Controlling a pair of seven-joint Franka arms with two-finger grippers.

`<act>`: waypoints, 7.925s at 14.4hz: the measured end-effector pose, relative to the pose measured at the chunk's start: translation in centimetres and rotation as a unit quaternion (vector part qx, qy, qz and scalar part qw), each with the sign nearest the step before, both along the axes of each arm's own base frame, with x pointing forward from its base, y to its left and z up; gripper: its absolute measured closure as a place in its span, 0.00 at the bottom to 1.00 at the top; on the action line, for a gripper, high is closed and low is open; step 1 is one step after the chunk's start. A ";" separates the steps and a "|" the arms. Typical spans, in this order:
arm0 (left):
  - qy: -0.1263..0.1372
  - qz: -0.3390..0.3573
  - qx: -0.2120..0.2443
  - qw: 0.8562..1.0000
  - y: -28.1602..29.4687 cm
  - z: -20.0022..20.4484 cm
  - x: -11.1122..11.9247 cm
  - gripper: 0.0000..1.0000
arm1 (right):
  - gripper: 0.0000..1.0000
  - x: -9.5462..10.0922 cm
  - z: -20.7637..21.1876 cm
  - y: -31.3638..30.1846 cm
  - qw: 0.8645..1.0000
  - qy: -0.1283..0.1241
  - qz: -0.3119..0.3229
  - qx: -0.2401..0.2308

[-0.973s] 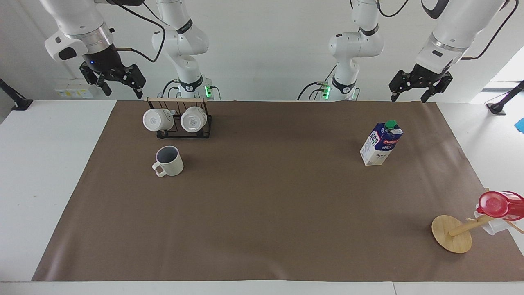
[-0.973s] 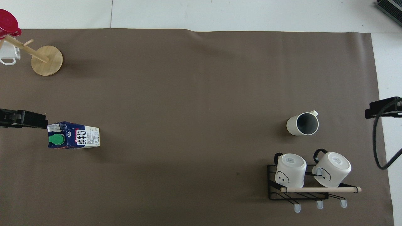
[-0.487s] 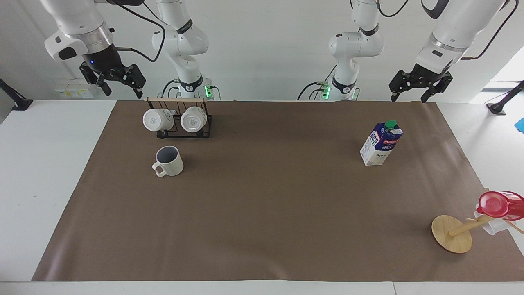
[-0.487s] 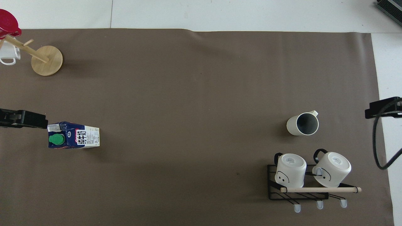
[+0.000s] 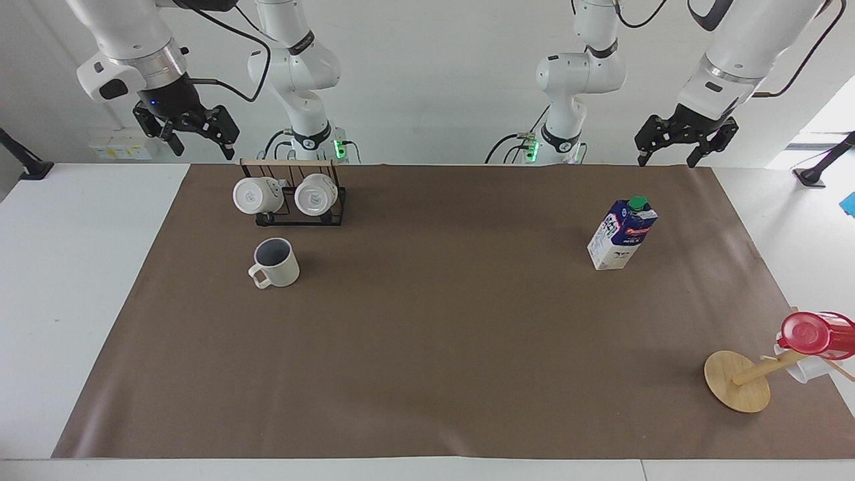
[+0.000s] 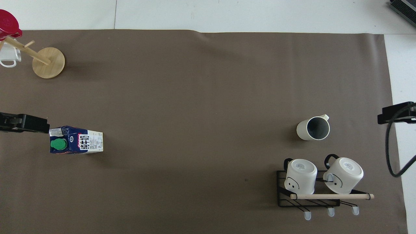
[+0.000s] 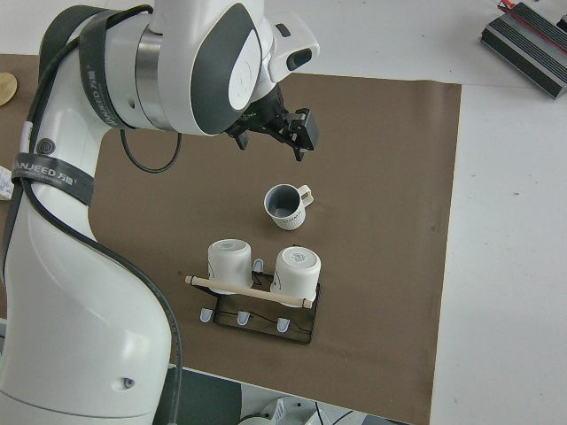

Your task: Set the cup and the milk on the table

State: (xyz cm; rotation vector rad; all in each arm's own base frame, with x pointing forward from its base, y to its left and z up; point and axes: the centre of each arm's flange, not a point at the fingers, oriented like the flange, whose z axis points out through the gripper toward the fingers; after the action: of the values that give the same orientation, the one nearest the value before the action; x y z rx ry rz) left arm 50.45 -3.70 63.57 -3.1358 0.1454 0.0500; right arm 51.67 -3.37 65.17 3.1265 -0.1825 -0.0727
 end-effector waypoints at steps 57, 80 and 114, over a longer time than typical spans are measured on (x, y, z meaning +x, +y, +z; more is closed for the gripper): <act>0.000 0.001 0.000 1.000 0.1 0.0 0.0 0.00 | 0.93 5.1 -30.7 7.2 1.000 -0.020 0.024 0.001; 0.011 -0.003 0.001 1.000 -0.1 -0.1 -0.4 0.00 | 0.93 4.3 -19.5 25.6 0.992 -0.083 -0.095 0.032; -0.009 0.005 0.000 1.000 0.5 -6.1 -2.0 0.00 | 0.93 0.0 -31.1 42.0 0.977 -0.085 -0.194 -0.009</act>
State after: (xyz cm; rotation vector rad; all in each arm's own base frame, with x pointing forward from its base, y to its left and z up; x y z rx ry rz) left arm 48.46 -3.22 57.44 -3.1356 0.1305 0.0221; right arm 51.69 38.66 34.06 3.0282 -0.7861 0.1927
